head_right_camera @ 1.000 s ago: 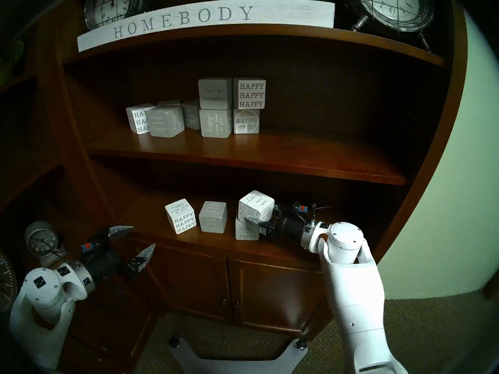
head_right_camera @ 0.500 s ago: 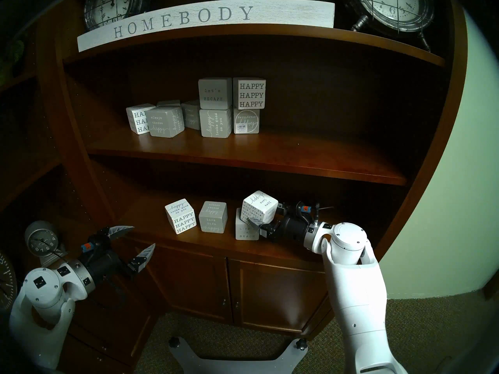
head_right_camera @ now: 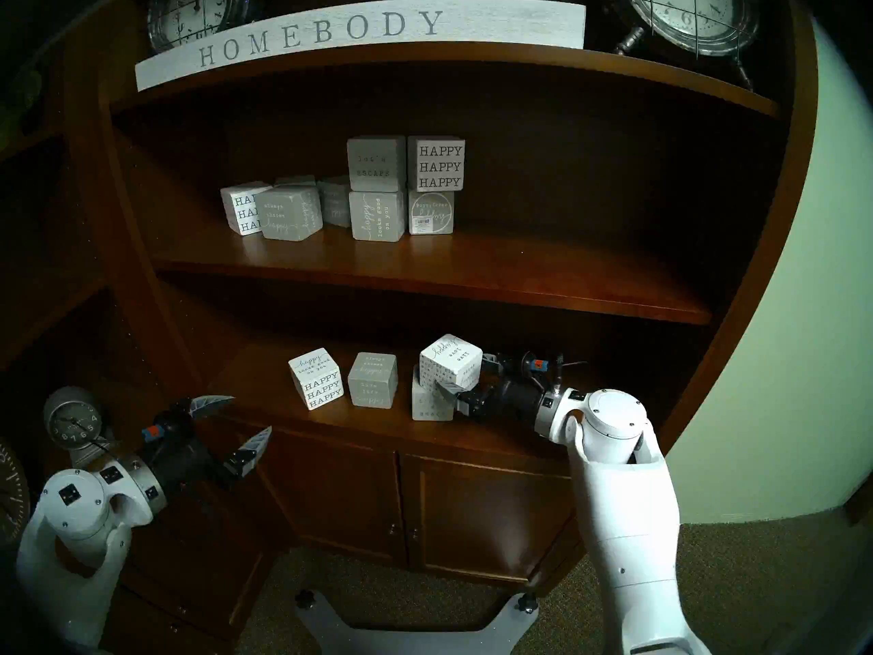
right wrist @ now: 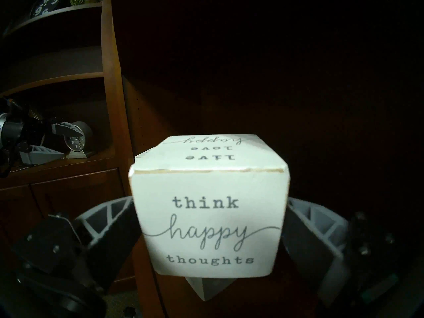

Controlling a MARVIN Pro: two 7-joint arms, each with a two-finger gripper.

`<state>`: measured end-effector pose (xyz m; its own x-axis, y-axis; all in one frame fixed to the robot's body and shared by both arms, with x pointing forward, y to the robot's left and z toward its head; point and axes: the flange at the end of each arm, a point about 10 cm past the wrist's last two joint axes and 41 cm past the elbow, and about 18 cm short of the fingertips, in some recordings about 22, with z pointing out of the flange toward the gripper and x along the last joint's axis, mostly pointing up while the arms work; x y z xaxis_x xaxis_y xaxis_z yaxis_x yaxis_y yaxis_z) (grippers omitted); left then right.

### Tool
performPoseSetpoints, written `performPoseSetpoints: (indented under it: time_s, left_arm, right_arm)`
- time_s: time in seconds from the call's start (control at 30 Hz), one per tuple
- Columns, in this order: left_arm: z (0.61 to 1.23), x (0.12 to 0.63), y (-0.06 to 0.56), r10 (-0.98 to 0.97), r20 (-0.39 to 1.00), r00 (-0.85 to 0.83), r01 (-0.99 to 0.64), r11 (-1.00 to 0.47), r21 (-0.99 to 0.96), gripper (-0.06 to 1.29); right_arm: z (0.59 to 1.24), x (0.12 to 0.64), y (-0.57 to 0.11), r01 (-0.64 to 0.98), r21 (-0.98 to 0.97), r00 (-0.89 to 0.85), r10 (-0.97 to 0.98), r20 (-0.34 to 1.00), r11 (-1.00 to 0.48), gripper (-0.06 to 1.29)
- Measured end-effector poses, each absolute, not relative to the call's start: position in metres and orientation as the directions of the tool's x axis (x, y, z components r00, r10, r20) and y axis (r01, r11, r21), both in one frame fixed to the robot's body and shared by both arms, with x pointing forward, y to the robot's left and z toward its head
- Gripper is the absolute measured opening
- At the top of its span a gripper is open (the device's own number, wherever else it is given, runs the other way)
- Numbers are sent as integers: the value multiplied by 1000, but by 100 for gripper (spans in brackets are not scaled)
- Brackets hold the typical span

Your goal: Stack four cubes vertically into two groups

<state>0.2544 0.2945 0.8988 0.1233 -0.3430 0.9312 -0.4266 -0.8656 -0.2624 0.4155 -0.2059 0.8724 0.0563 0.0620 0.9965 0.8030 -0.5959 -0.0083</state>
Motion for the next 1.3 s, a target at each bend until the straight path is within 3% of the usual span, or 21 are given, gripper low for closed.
performPoseSetpoints:
  time_s: [1.3]
  left_arm:
    - [899, 254, 294, -343, 931, 123, -427, -866, -262, 121]
  right_arm:
    - [879, 414, -203, 800, 16, 3, 31, 1000, -599, 119]
